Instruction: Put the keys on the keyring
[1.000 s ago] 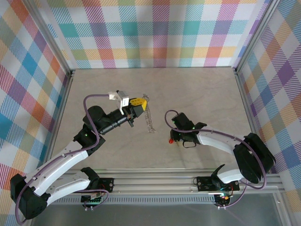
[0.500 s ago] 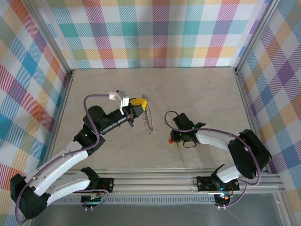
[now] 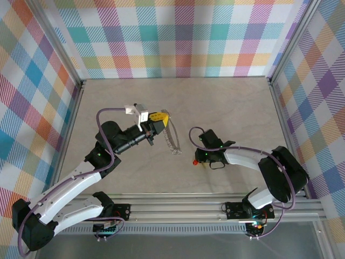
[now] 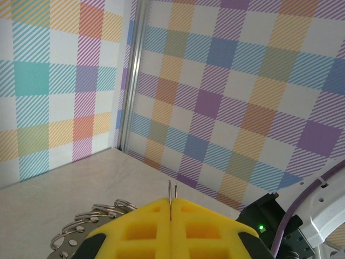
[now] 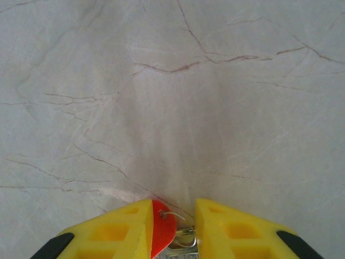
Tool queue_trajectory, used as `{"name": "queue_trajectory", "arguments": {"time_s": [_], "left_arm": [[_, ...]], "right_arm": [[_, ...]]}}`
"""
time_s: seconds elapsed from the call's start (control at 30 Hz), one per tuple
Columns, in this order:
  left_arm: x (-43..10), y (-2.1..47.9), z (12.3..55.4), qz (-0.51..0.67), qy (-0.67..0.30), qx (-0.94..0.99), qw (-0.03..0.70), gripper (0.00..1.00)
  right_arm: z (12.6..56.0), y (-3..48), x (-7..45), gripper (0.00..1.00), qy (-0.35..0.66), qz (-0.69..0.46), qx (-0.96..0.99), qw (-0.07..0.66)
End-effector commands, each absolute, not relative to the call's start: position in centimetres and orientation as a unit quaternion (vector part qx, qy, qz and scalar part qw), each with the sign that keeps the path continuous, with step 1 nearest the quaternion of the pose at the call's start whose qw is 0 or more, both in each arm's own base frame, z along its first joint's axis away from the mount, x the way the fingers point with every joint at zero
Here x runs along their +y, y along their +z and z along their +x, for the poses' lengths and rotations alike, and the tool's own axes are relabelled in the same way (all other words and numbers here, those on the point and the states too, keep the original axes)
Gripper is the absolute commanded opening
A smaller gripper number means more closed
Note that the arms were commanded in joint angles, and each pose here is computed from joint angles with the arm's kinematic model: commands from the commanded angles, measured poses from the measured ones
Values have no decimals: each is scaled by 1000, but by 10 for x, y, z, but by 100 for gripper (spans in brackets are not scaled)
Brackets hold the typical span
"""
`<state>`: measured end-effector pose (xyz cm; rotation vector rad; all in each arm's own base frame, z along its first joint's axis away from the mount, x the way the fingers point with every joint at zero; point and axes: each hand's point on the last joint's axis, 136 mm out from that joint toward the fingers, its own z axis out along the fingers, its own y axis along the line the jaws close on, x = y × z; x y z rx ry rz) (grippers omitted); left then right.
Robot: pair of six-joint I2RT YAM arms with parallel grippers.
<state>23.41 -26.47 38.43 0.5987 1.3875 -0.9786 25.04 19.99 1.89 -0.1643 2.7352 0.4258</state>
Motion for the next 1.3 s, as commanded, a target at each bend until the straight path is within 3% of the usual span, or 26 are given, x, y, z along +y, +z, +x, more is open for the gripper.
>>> {"name": "queue_trajectory", "arguments": {"time_s": [0.0,0.53,0.8,1.03,1.27], "left_arm": [[-266,405,226,264,-443,573,637,0],[-266,405,225,263,-446,573,635,0],[-269,404,226,266,-447,575,631,0],[-272,404,224,279,-447,578,623,0],[-277,401,225,287,-450,581,614,0]], "right_arm": [[244,22,196,25,161,-60,968,182],[241,27,199,3,180,-60,965,182],[239,29,196,0,175,-62,966,181],[255,105,189,0,246,-38,931,268],[251,189,198,0,350,-86,871,334]]}}
